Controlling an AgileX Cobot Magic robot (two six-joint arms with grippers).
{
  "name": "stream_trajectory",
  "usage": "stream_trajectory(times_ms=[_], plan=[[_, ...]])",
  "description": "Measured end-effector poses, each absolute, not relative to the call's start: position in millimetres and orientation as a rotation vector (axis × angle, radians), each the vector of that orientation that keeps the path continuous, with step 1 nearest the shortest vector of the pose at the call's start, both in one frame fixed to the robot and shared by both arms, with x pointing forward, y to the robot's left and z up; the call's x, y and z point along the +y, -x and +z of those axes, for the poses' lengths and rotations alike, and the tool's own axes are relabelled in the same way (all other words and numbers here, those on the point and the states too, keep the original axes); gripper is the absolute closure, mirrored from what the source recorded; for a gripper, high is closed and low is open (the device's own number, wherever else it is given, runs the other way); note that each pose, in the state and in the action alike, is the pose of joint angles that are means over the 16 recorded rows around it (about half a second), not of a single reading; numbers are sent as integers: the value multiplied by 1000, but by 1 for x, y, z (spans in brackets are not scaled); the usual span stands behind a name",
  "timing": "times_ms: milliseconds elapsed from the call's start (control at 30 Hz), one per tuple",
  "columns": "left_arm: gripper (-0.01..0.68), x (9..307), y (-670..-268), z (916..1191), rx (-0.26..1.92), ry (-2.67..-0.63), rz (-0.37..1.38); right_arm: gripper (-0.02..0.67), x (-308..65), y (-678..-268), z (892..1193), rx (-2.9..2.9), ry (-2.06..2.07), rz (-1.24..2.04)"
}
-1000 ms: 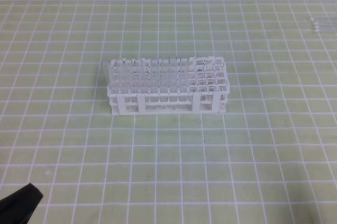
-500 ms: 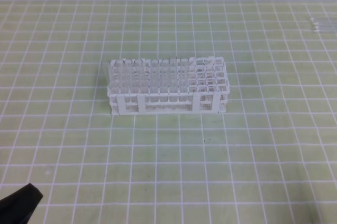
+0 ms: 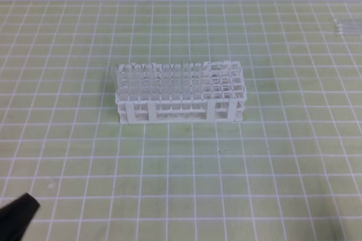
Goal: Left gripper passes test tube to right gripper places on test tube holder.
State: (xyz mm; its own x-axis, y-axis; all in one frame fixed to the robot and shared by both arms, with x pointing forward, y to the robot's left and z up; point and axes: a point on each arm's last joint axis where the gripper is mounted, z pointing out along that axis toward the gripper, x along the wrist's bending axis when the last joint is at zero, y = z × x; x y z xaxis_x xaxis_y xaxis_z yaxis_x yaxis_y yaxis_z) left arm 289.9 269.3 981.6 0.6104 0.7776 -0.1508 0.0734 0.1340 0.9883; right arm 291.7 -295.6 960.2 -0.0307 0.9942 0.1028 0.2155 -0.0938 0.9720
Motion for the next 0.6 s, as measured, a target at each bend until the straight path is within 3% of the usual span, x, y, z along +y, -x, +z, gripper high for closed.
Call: stream_trajectory(times_ms=[333, 600], plan=[[675, 267, -288, 981, 846, -1349, 490, 665, -296, -292, 960, 1351, -1423, 1204], [675, 261, -282, 973, 771, -1486, 450, 665, -296, -292, 960, 1351, -1423, 1204]])
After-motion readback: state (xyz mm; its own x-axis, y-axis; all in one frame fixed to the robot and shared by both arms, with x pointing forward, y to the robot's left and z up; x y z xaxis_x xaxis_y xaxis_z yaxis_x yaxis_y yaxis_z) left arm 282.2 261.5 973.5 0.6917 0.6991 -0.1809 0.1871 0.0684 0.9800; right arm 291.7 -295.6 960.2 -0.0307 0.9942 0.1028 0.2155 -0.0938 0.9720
